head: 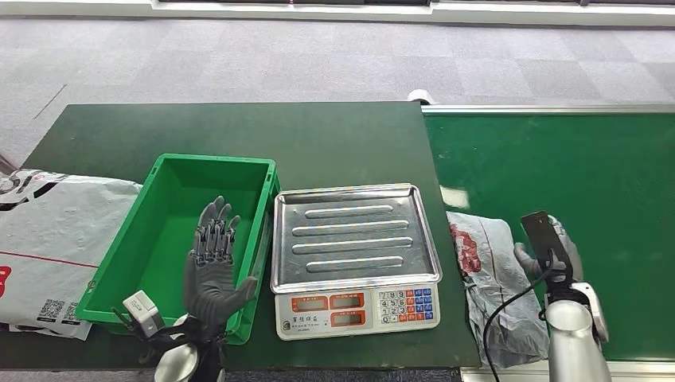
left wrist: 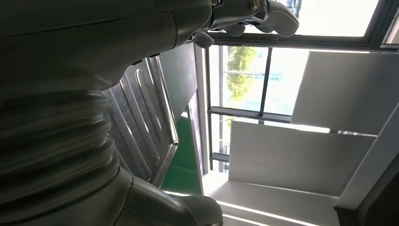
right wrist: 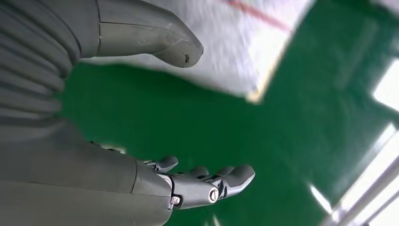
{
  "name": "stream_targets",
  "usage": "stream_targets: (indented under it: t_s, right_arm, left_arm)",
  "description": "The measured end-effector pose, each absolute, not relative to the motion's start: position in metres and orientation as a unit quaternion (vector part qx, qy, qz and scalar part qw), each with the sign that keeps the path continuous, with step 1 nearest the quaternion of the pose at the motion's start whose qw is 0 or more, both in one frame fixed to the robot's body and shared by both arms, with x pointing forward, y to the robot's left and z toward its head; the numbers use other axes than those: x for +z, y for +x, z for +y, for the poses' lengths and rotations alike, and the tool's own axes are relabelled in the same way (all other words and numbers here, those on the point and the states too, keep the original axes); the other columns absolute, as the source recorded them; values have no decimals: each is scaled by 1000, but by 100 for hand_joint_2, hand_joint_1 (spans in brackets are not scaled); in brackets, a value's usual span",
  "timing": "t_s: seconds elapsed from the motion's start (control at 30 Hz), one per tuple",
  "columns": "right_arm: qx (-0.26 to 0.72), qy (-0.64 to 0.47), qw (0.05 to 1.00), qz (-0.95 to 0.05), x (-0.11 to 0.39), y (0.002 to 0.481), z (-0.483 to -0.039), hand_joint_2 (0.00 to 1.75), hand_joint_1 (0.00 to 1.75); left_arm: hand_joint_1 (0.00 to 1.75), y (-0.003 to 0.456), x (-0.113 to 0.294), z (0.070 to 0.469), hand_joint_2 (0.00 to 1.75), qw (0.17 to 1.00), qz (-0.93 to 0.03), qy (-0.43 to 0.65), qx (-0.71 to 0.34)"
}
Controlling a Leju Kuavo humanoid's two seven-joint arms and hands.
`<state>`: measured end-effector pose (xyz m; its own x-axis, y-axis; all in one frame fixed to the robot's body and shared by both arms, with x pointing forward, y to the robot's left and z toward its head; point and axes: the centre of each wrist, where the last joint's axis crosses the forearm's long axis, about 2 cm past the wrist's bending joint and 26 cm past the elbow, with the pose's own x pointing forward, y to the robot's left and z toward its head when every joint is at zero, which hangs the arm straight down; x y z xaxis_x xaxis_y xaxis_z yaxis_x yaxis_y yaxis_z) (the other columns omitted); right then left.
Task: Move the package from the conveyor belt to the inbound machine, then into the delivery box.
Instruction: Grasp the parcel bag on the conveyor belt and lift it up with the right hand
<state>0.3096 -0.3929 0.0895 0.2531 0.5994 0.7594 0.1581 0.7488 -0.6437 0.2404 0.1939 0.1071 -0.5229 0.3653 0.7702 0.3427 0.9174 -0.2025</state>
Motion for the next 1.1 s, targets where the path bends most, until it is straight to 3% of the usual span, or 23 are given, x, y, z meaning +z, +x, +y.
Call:
stream_targets:
  t_s: [0.47, 0.77, 0.9, 1.1]
  right_arm:
    - [198, -180, 814, -515, 45, 327, -369, 175, 0]
    - [251, -178, 838, -450, 46, 343, -353, 175, 0]
    - [264, -179, 837, -445, 46, 345, -350, 175, 175]
    - [269, -183, 831, -452, 45, 344, -349, 175, 175]
  left_arm:
    - [0, 247, 111, 195, 175, 448, -873, -195, 13]
    - [0, 248, 112, 196, 175, 457, -869, -188, 14]
    - [0, 248, 112, 196, 175, 458, -869, -187, 14]
    - [0, 243, 106, 198, 175, 460, -870, -175, 21]
